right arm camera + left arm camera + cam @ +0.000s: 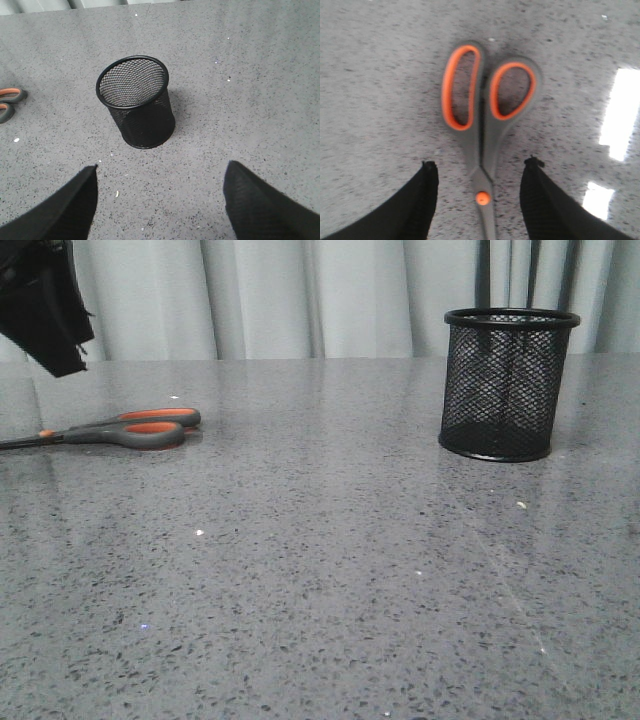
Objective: Put scissors into bucket
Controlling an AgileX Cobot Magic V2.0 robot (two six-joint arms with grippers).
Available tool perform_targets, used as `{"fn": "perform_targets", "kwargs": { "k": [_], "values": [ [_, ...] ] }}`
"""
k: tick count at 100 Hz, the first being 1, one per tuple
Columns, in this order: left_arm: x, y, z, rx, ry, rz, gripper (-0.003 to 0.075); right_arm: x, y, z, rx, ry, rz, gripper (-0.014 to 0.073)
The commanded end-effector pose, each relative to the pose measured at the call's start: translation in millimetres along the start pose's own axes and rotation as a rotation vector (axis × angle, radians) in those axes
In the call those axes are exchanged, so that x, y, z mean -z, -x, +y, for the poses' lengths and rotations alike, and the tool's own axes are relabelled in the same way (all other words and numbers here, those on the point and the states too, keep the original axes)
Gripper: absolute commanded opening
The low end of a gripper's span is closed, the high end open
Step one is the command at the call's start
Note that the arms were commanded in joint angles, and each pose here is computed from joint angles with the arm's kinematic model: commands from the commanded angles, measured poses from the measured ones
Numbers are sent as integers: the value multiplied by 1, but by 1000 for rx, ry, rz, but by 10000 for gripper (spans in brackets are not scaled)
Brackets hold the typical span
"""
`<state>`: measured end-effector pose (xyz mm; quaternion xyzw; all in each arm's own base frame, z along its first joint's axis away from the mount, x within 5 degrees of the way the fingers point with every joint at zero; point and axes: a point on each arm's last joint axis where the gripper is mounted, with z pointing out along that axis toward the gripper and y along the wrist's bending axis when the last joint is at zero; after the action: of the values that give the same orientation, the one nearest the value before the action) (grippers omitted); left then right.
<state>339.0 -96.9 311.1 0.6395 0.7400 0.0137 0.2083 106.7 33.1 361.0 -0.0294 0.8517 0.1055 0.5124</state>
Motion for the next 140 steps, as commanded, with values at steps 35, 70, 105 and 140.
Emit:
{"fn": "perform_targets", "kwargs": {
  "k": [35,70,105,140],
  "values": [
    [-10,-1,9,-119,-22,-3,351,5,15,3,26,17,-86,477],
    [-22,-13,19,-78,-33,21,351,5,14,2,25,10,-74,477],
    [-38,-11,28,-30,-73,-29,351,5,14,2,25,9,-73,477],
    [-50,-13,27,5,-122,-13,325,5,14,2,25,9,-73,477]
  ]
}}
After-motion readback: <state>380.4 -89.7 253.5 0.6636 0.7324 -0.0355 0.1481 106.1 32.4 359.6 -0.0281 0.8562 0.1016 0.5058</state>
